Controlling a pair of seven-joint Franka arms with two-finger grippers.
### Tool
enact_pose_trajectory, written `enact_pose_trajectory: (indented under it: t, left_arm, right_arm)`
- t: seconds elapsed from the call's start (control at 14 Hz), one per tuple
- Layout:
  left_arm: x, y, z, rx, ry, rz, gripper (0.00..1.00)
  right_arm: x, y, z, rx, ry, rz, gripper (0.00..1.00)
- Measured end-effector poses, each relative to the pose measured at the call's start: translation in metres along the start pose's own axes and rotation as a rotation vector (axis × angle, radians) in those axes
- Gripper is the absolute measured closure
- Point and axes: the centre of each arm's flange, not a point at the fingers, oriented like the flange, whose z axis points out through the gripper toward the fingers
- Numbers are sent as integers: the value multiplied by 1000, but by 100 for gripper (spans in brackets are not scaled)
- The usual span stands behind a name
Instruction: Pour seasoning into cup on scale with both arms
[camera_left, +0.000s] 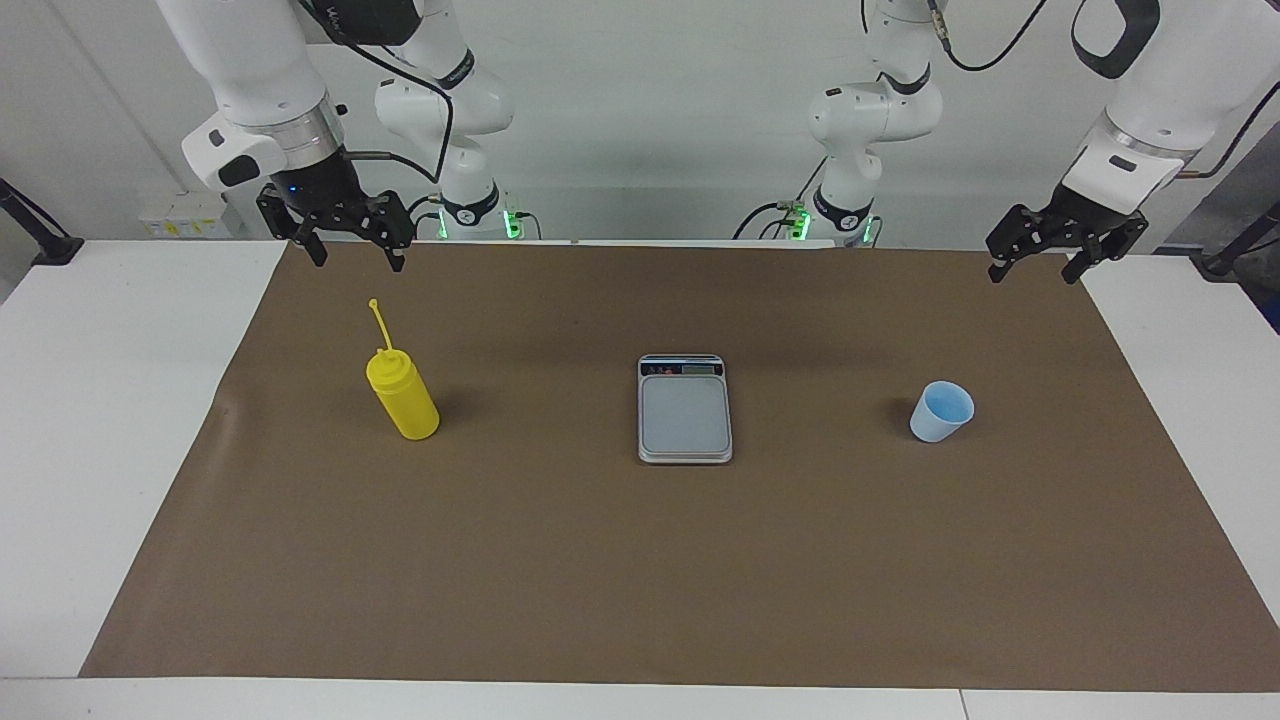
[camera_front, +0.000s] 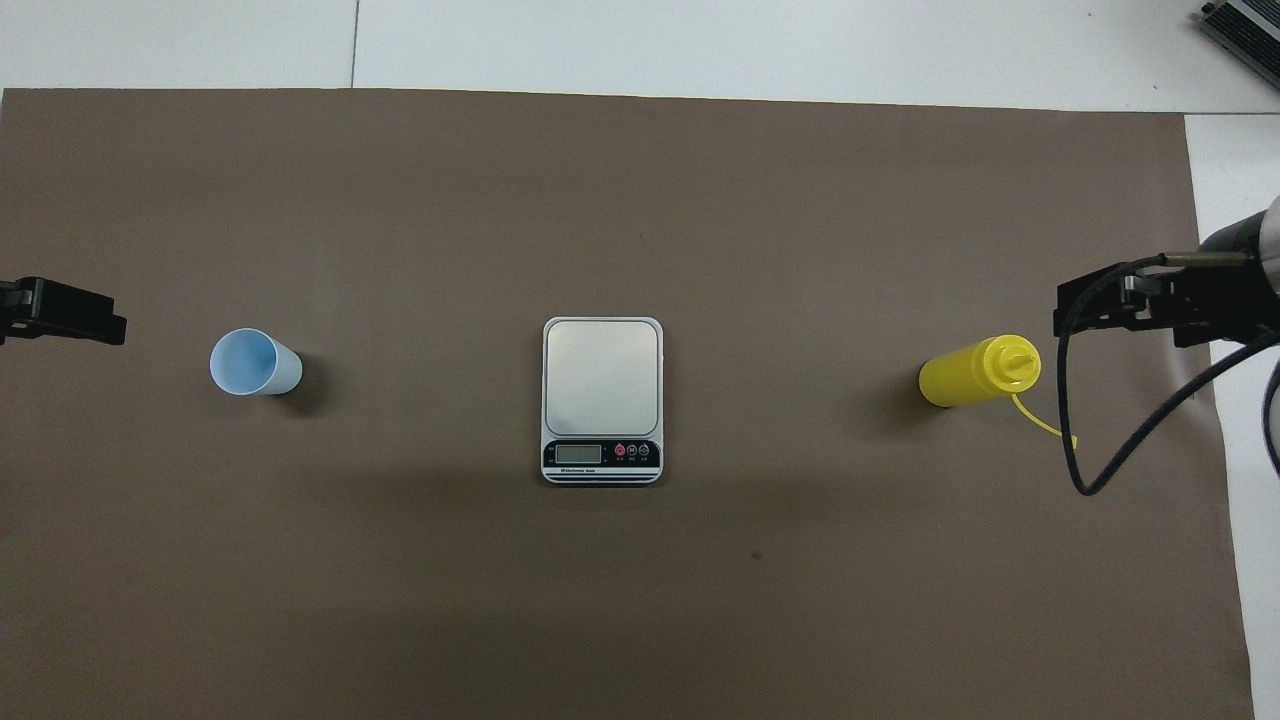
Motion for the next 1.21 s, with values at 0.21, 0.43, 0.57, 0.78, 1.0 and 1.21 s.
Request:
enact_pose_trajectory:
  t: [0.21,0.43,0.57,0.78,1.0,1.21]
  left_arm:
    - [0,0,0,0,0,0,0]
    - [0,2,0,0,-1,3,0]
    - [0,4,1,0,-2,8,0]
    - [0,5,1,0,-2,9,0]
    - [1,5,5,0,6,9,0]
    - [0,4,17,3,29,6,0]
  right_arm:
    - [0,2,0,0,-1,5,0]
    - [1,4,0,0,-1,7,0]
    - [1,4,0,0,-1,7,0]
    - [1,4,0,0,-1,7,0]
    - [1,4,0,0,-1,7,0]
    - [0,6,1,-1,-5,12,0]
